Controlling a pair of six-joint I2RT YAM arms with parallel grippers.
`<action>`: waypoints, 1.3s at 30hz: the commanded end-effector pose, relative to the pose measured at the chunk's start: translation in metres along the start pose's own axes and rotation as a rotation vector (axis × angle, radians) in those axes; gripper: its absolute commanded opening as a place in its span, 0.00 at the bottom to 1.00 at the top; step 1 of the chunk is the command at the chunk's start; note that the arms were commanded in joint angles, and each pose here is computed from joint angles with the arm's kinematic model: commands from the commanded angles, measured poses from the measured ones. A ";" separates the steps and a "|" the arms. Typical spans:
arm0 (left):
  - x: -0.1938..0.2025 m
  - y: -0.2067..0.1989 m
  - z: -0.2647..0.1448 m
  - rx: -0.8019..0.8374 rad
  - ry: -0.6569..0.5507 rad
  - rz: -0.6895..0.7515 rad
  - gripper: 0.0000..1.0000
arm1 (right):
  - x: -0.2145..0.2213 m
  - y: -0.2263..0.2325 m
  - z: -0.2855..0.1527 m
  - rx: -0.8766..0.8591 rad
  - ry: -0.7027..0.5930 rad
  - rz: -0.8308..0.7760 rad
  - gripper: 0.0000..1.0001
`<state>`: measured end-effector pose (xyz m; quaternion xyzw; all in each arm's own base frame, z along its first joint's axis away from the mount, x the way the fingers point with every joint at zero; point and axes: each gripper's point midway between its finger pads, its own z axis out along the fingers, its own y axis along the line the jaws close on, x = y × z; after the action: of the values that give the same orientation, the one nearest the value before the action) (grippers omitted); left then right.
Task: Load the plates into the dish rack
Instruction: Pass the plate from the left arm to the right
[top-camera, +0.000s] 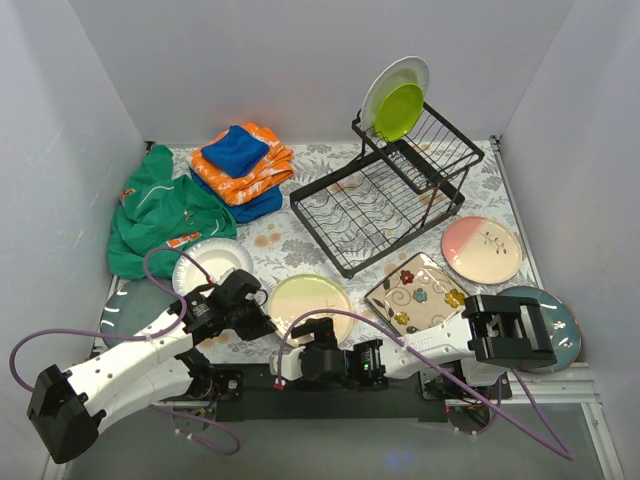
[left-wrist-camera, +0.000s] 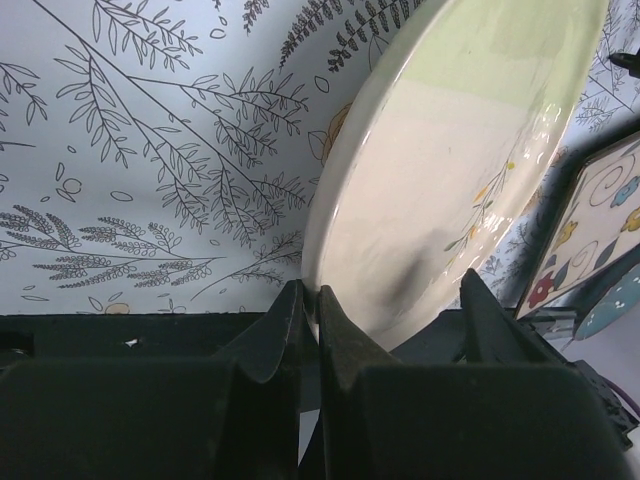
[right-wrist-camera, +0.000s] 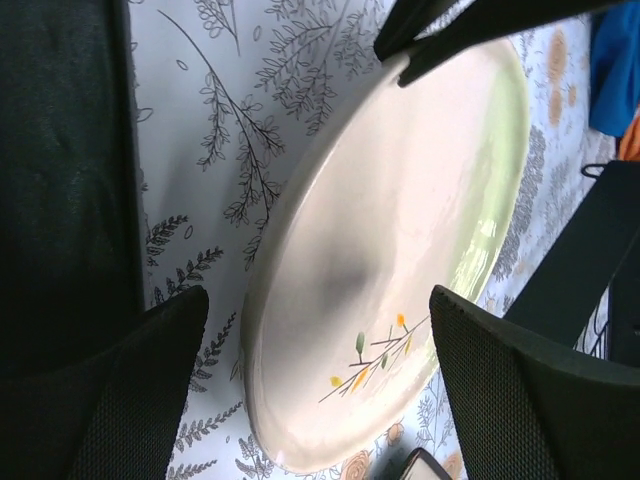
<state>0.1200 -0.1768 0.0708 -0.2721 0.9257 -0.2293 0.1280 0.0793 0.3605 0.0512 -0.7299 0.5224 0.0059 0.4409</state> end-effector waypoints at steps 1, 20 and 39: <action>-0.008 -0.057 -0.021 0.116 0.048 -0.600 0.00 | -0.007 -0.016 -0.002 0.167 -0.047 0.076 0.92; -0.008 -0.051 -0.025 0.131 0.051 -0.625 0.00 | -0.018 0.007 -0.006 0.170 -0.082 0.004 0.09; -0.007 -0.036 -0.005 0.113 0.031 -0.632 0.50 | -0.041 -0.025 -0.024 0.210 -0.170 0.131 0.01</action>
<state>0.1154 -0.1770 0.0773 -0.2709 0.9143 -0.2688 0.1357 0.0828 0.3559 0.0809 -0.6805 0.4999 -0.0471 0.5336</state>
